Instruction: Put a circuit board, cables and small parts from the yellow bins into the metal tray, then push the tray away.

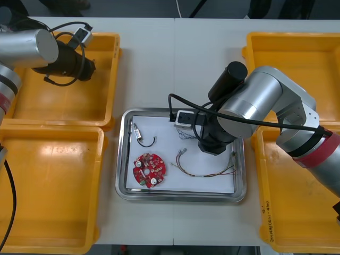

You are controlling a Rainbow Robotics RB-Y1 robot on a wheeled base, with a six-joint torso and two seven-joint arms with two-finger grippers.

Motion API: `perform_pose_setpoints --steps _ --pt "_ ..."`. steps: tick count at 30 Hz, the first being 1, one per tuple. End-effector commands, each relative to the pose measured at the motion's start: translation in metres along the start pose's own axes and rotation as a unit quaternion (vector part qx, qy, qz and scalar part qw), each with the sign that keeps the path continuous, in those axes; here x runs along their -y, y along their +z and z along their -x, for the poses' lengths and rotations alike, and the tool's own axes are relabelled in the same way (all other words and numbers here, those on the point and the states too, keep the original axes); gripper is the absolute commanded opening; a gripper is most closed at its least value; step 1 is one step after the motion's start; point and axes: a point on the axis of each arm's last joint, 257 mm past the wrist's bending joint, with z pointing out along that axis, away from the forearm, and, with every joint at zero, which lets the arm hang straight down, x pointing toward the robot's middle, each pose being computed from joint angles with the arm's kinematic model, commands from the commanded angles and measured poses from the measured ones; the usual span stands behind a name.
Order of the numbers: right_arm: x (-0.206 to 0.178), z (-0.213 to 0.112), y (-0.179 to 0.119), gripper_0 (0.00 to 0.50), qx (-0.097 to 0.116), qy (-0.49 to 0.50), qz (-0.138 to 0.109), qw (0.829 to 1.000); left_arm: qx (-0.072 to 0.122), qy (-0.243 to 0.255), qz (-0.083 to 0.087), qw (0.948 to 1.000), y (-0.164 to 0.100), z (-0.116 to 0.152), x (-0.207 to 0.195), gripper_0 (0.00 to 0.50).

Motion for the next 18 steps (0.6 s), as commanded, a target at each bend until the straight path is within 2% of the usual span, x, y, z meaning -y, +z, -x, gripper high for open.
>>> perform_pose_setpoints --steps 1,6,10,18 --pt "0.011 0.024 -0.012 0.500 0.023 -0.022 -0.016 0.999 0.027 0.097 0.000 0.9949 -0.006 0.038 0.008 0.000" --pt "0.012 0.024 -0.016 0.500 0.027 -0.016 -0.014 0.999 0.028 0.095 -0.001 0.9951 -0.006 0.038 0.008 0.000" --pt "0.016 0.022 -0.025 0.500 0.027 -0.006 -0.012 1.000 0.018 0.094 -0.005 0.9954 -0.009 0.034 0.005 0.000" --pt "0.015 -0.010 -0.054 0.500 -0.006 0.028 0.001 1.000 -0.003 0.086 -0.017 0.9961 -0.029 0.029 -0.005 0.000"
